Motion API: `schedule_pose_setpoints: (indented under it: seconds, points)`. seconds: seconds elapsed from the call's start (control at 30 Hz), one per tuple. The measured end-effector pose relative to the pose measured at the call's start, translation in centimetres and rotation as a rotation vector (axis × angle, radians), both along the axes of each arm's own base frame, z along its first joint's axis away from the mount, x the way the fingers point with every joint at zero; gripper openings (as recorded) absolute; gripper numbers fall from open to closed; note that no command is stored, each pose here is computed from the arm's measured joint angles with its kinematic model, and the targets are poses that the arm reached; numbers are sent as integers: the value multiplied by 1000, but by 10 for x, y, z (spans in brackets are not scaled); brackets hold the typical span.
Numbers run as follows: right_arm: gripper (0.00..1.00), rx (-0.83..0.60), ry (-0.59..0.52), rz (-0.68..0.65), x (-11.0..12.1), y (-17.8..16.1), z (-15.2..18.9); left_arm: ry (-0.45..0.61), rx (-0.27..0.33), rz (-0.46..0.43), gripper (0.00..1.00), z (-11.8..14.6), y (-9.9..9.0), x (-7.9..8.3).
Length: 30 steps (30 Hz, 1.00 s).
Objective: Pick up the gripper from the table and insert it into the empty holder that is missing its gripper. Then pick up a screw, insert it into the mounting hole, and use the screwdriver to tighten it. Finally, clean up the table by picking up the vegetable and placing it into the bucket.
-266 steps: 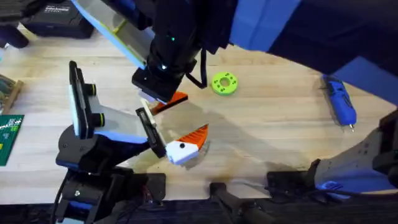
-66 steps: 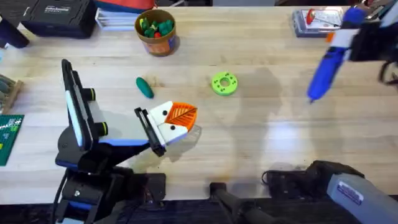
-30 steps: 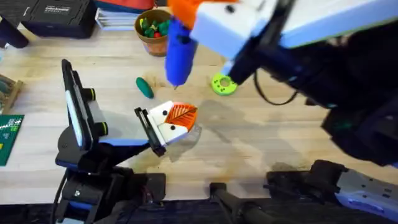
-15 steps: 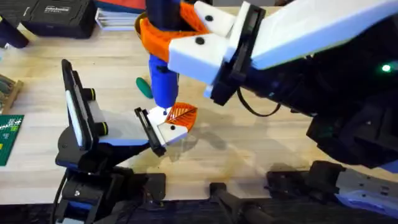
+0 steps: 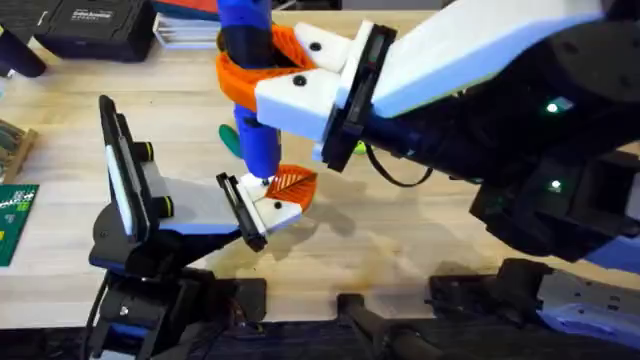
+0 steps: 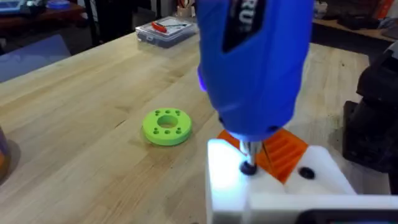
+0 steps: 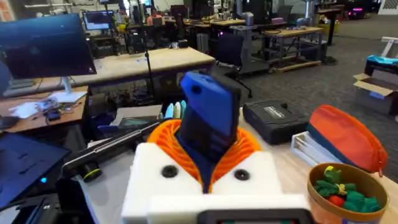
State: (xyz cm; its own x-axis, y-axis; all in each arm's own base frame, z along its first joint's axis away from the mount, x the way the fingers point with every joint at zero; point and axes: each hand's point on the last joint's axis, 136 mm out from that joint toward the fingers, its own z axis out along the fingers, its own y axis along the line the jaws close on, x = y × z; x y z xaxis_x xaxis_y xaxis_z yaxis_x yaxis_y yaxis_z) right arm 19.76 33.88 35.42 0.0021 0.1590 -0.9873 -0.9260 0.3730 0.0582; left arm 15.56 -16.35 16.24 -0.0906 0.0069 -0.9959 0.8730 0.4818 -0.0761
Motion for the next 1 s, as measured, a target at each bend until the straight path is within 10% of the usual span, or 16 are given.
schedule_pose_setpoints:
  seconds: [1.0]
  points:
    - [28,-13,-11,-3,4,5,-5,2,0,0,4,0,0,0]
